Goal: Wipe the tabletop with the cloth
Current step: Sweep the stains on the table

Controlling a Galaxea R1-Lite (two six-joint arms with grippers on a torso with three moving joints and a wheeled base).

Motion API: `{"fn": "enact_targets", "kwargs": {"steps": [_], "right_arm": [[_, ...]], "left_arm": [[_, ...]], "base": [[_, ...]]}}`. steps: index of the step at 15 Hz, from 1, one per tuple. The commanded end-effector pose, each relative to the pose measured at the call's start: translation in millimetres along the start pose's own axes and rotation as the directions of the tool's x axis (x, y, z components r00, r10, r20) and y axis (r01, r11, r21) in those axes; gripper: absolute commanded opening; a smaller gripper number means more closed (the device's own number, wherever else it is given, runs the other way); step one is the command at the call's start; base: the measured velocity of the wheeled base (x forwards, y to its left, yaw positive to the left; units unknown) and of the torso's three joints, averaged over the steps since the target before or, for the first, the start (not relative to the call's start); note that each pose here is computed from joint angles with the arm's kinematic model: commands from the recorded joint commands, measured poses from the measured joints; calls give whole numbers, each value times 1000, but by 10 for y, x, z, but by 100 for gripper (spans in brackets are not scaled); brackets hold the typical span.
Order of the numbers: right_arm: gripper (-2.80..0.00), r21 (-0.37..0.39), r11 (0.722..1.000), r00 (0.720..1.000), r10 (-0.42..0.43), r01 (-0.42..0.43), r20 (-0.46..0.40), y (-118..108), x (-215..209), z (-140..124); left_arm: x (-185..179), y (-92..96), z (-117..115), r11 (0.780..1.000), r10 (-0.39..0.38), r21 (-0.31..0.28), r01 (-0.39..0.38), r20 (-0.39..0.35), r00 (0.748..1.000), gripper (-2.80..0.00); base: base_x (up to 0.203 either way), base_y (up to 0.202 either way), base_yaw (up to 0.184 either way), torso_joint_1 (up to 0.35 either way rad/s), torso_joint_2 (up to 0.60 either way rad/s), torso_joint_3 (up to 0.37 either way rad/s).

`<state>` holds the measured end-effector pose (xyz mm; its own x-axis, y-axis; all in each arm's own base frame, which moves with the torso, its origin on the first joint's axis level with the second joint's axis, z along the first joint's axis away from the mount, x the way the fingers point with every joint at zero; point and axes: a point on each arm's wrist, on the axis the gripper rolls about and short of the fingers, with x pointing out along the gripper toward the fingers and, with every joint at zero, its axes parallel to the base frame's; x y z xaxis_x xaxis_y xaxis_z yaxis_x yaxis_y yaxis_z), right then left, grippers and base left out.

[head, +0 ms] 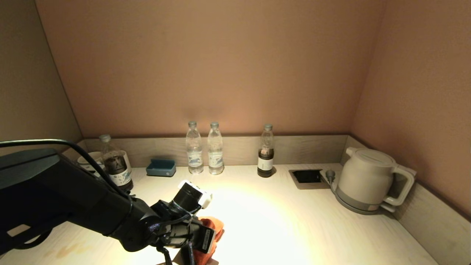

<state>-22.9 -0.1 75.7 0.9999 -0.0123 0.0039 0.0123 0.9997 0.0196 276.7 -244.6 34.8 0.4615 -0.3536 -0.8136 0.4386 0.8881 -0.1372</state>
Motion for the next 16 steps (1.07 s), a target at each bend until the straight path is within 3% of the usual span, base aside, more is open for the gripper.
{"fn": "enact_targets", "kwargs": {"steps": [1,5,8,11,13,16], "right_arm": [[-280,-1,1000,1000,0,0,-1,0,1,1],[-280,0,1000,1000,0,0,-1,0,1,1],[-280,0,1000,1000,0,0,-1,0,1,1],[-280,0,1000,1000,0,0,-1,0,1,1],[-280,0,1000,1000,0,0,-1,0,1,1],[-280,-1,1000,1000,0,0,-1,0,1,1]], "left_arm": [[-34,-151,6,999,-30,29,30,17,999,-280],[-134,-376,6,994,-76,75,73,40,996,-280],[-104,-443,48,992,-80,99,74,56,995,-280],[37,-469,128,993,-54,105,45,79,995,-280],[223,-480,186,994,24,102,-35,110,994,-280],[346,-491,247,991,71,103,-85,135,988,-280]], "base": [[0,0,0,0,0,0],[0,0,0,0,0,0],[0,0,0,0,0,0],[0,0,0,0,0,0],[0,0,0,0,0,0],[0,0,0,0,0,0]]}}
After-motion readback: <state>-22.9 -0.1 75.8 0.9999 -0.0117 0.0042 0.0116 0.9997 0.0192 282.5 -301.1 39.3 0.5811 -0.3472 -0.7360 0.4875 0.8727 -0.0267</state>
